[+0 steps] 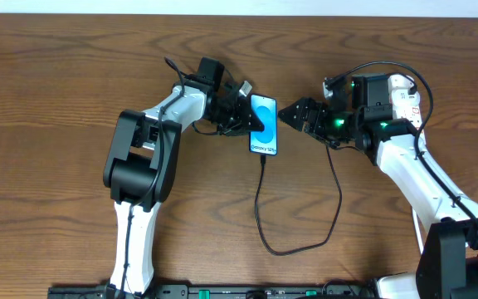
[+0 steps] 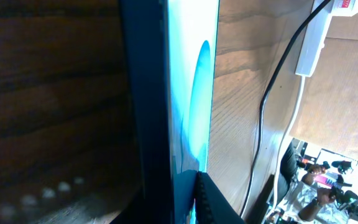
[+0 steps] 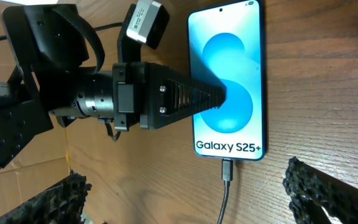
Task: Plug charger to phone and switch on socket
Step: 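Lower the phone flat onto the table with both grippers, then release the phone and lift both grippers away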
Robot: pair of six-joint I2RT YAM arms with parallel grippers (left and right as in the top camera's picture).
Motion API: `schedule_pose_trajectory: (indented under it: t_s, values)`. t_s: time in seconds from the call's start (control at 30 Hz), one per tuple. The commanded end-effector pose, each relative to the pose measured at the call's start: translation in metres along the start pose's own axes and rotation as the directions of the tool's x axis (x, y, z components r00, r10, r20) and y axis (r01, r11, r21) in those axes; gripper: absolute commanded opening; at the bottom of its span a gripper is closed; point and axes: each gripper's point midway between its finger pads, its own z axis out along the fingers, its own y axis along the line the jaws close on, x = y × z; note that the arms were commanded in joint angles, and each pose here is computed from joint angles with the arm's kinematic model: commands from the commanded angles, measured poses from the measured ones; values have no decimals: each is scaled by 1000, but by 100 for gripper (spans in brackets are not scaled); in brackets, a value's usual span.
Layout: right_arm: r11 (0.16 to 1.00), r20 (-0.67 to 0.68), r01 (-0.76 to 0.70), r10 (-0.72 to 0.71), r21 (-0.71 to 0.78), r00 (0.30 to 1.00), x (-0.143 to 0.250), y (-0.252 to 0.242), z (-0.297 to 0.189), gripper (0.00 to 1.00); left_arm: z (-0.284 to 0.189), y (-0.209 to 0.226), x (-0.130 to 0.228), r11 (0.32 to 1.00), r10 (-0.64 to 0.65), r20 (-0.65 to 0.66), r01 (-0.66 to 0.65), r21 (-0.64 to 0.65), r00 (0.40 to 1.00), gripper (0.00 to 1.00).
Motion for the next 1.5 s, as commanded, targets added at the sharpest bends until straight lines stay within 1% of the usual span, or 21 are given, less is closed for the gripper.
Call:
schedule_pose_trajectory:
  t_s: [0.0,0.03,0.13,0.17,0.2,0.23,0.37,0.47,0.5,0.53,0.7,0.73,0.8,1.03,1.1,1.2,1.23,1.27,1.33,1.4,1.47]
  values:
    - [1000,3,17,-17,2,1000,-1,-1,-1,99,2,10,-2,999,14,8,-13,-39,1000,17]
    - [1000,2,17,-17,2,1000,-1,-1,-1,99,2,10,-2,999,14,8,-13,-39,1000,24]
    - [1000,2,17,-17,2,1000,-1,-1,-1,99,2,11,-2,999,13,9,-13,-44,1000,29]
    - [1000,2,17,-17,2,1000,-1,-1,-1,99,2,14,-3,998,11,13,-10,-64,1000,38]
    - [1000,2,16,-16,2,1000,-1,-1,-1,99,2,16,-3,997,9,14,-8,-71,1000,41]
    - [1000,0,15,-15,3,1000,0,-1,-1,99,2,19,-2,996,3,16,-2,-91,1000,46]
    - [1000,-4,22,-22,6,1000,1,-2,-1,99,0,34,0,985,-21,20,25,-169,1000,49]
    - [999,-5,48,-48,7,999,1,-2,-1,99,-4,49,1,967,-38,30,44,-253,999,65]
    - [998,-6,58,-58,8,998,1,-2,-1,99,-6,57,2,953,-46,36,54,-297,998,68]
    - [998,-8,54,-54,22,999,2,-5,-1,99,-10,68,4,931,-57,42,69,-360,997,69]
    - [995,-8,23,-22,101,1000,5,-21,-2,99,-17,84,8,889,-74,49,88,-449,996,70]
    - [993,-9,28,-27,111,1000,6,-23,-2,99,-18,85,9,886,-76,48,89,-455,996,70]
    - [992,-16,44,-43,115,999,7,-24,-2,99,-18,85,9,886,-78,47,91,-455,996,76]
    - [979,-48,-31,41,200,998,19,-46,-10,99,-31,85,7,877,-81,69,104,-468,994,77]
    - [972,-49,-61,73,226,996,19,-54,-17,99,-48,83,1,857,-63,107,109,-504,992,78]
    - [940,-46,-75,96,333,994,12,-69,-41,99,-107,71,-13,769,19,224,129,-626,975,78]
    - [898,-24,-85,106,432,994,5,-79,-61,99,-140,61,-19,715,77,285,147,-683,955,79]
    - [865,-5,-92,108,493,994,-1,-84,-75,99,-157,54,-22,691,108,318,158,-706,942,79]
    - [806,33,-97,95,584,995,-13,-89,-100,99,-197,35,-27,635,194,393,191,-749,899,79]
    - [731,108,-119,62,672,992,-34,-89,-136,99,-251,3,-29,575,311,489,248,-780,815,79]
    - [692,159,-141,39,707,987,-48,-91,-155,99,-269,-13,-26,573,346,518,260,-777,782,79]
